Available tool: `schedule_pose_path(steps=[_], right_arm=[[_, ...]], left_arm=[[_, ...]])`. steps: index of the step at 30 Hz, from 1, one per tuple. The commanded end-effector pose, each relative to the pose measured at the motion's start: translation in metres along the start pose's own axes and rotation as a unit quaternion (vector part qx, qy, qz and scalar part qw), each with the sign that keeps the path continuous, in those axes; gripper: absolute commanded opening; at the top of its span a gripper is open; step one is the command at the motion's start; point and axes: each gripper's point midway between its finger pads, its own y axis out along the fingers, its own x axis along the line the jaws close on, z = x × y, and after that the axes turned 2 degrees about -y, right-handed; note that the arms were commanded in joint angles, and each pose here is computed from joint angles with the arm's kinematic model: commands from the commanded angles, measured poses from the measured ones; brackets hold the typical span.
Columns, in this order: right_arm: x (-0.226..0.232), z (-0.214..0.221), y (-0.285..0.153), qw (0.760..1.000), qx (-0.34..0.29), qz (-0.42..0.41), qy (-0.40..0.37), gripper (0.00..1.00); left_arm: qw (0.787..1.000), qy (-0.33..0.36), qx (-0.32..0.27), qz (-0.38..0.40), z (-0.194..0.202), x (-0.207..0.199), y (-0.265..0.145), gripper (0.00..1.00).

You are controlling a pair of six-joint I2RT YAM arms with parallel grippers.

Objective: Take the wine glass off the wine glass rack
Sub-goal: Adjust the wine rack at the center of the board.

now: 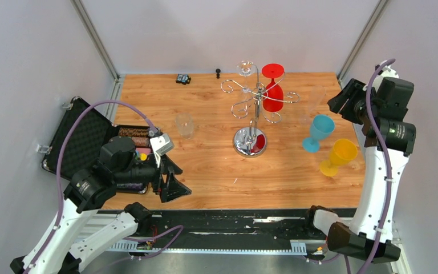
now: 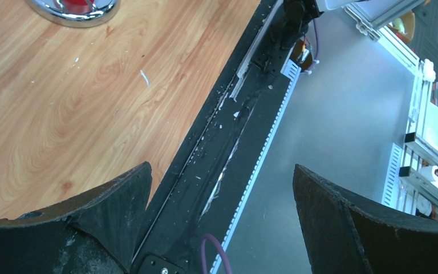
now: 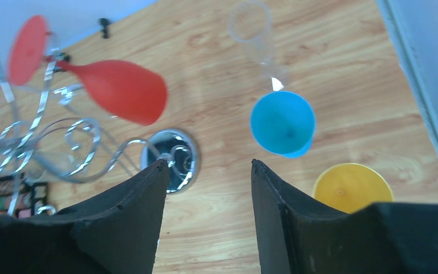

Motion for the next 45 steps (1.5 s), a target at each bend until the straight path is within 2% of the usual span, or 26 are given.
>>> schedule_pose_path(steps=[1, 7, 16, 31, 45], right_arm=[[0.057, -0.025, -0.037, 0.988, -0.058, -0.139, -0.035, 0.54], [0.102, -0.028, -0.064, 0.963, -0.082, -0.245, -0.071, 0.57], [0.154, -0.025, -0.073, 0.934, -0.093, -0.315, -0.141, 0.59], [0.221, -0.004, -0.022, 0.901, -0.085, -0.363, -0.220, 0.60], [0.246, 0.021, 0.033, 0.888, -0.076, -0.378, -0.249, 0.57]], left_arm=[[1.000, -0.004, 0.000, -0.005, -0.006, 0.002, 0.003, 1.00], [1.000, -0.015, 0.002, -0.023, -0.010, 0.009, 0.006, 1.00], [0.998, -0.029, -0.010, -0.046, -0.021, 0.016, 0.009, 1.00], [0.995, -0.054, -0.032, -0.081, -0.031, 0.027, 0.011, 1.00], [0.992, -0.061, -0.037, -0.109, -0.028, 0.032, 0.001, 1.00]])
